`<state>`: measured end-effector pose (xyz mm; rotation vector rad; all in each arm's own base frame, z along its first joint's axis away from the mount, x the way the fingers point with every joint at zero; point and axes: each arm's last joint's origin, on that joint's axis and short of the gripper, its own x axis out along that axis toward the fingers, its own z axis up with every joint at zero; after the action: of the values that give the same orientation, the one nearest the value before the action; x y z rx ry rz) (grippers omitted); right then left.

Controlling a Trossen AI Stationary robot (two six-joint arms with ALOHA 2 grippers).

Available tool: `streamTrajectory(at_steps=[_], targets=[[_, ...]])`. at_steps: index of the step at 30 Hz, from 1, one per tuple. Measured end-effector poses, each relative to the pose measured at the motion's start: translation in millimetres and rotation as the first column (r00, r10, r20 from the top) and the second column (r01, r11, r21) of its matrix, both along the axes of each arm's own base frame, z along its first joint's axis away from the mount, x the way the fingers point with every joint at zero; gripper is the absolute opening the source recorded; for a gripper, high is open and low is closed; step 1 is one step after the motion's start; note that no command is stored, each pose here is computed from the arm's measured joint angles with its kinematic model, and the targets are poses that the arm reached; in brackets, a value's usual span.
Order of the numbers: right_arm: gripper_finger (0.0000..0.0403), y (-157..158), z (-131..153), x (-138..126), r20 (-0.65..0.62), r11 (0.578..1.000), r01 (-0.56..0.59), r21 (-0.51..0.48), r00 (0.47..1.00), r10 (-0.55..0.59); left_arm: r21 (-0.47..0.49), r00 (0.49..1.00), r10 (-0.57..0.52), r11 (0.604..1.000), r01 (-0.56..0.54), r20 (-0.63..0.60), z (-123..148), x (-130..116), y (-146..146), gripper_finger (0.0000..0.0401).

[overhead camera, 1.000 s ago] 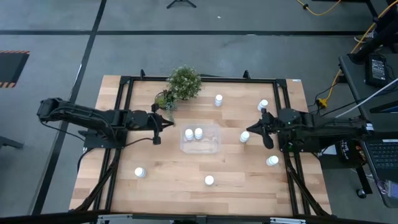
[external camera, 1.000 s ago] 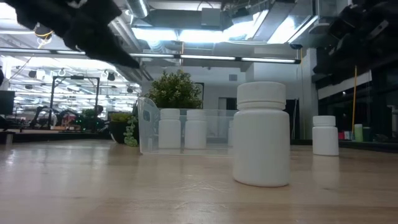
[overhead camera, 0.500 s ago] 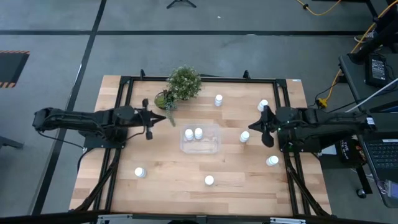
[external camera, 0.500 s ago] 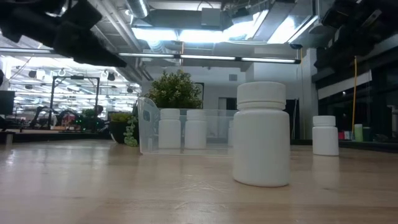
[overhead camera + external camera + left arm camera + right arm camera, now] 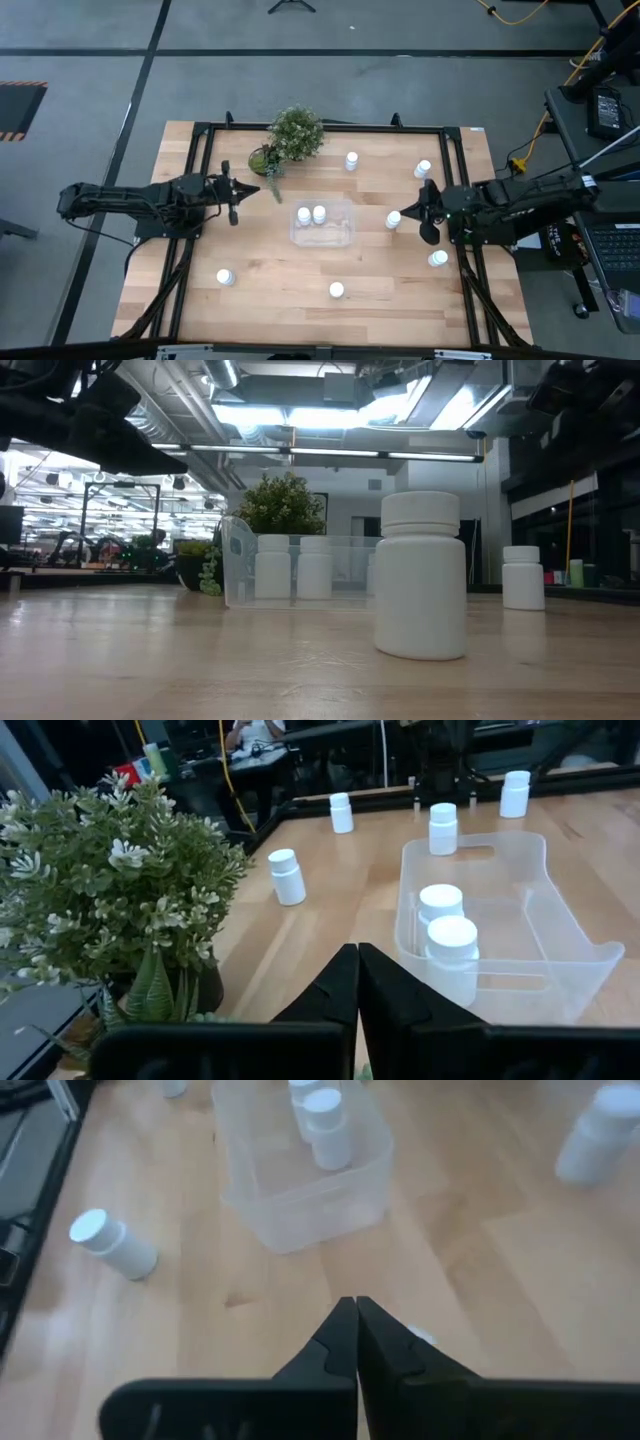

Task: Pick and place pill bottles into a basket
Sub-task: Put the pill bottle into the bin

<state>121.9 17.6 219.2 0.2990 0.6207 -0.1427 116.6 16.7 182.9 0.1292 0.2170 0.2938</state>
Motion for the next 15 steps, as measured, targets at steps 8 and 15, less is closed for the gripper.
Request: streamTrajectory(at_steps=[8, 15], targets=[[0.0, 13, -7, 7, -0.116, 0.999, -0.026, 0.033, 0.993, 0.029, 0.008, 0.999, 0.053, 0.999, -0.053, 0.0, 0, 0, 1, 0.0001], [0.0001, 14, -16, -1, -0.256, 0.996, 0.065, 0.053, 0.965, -0.049, 0.01, 0.998, 0.057, 0.998, -0.057, 0.0, 0, -1, 2, 0.0007]])
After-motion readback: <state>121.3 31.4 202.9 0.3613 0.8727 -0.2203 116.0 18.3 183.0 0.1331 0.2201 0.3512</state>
